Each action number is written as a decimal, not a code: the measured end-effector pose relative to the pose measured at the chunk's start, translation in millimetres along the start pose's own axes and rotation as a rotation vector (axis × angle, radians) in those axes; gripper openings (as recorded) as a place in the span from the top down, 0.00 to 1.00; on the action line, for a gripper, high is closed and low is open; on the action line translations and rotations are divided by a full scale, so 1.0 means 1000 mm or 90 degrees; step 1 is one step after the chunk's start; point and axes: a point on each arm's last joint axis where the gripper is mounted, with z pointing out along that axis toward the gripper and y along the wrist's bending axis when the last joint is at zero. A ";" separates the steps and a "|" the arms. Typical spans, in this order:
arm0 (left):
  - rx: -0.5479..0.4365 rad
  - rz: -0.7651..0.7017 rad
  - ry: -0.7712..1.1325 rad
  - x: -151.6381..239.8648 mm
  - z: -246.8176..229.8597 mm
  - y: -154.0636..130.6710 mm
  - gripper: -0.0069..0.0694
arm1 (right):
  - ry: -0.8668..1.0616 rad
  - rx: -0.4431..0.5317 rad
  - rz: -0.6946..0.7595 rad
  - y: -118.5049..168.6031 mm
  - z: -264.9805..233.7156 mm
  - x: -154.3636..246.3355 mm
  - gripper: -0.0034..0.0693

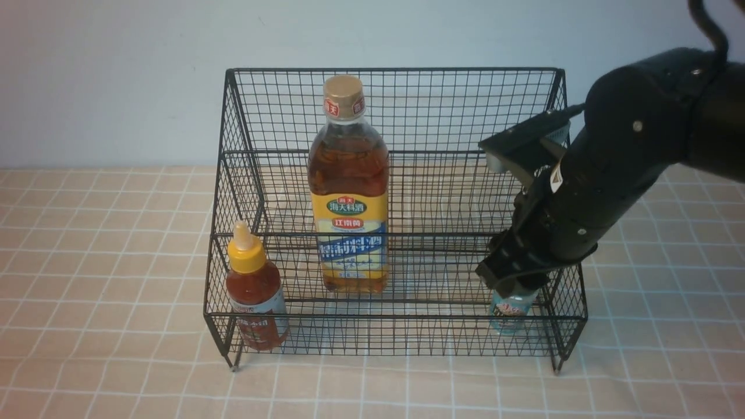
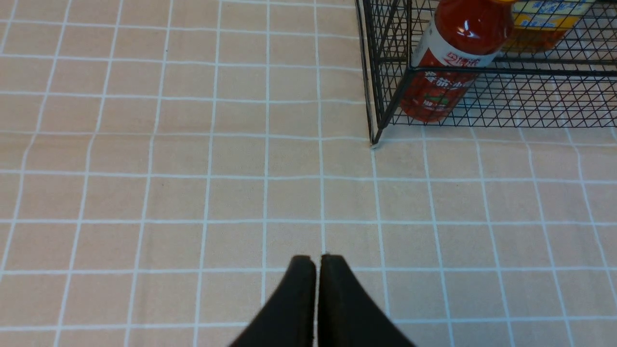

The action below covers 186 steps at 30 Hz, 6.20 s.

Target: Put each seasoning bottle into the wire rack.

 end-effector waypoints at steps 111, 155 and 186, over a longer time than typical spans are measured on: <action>-0.040 0.136 -0.264 0.097 0.097 0.014 0.92 | -0.978 0.038 0.127 0.008 -0.193 0.312 0.97; -0.040 0.136 -0.264 0.097 0.097 0.014 0.92 | -0.726 0.222 0.203 -0.007 -0.024 0.300 0.97; -0.040 0.136 -0.264 0.097 0.097 0.014 0.92 | -0.667 0.270 0.256 -0.013 -0.010 0.307 0.97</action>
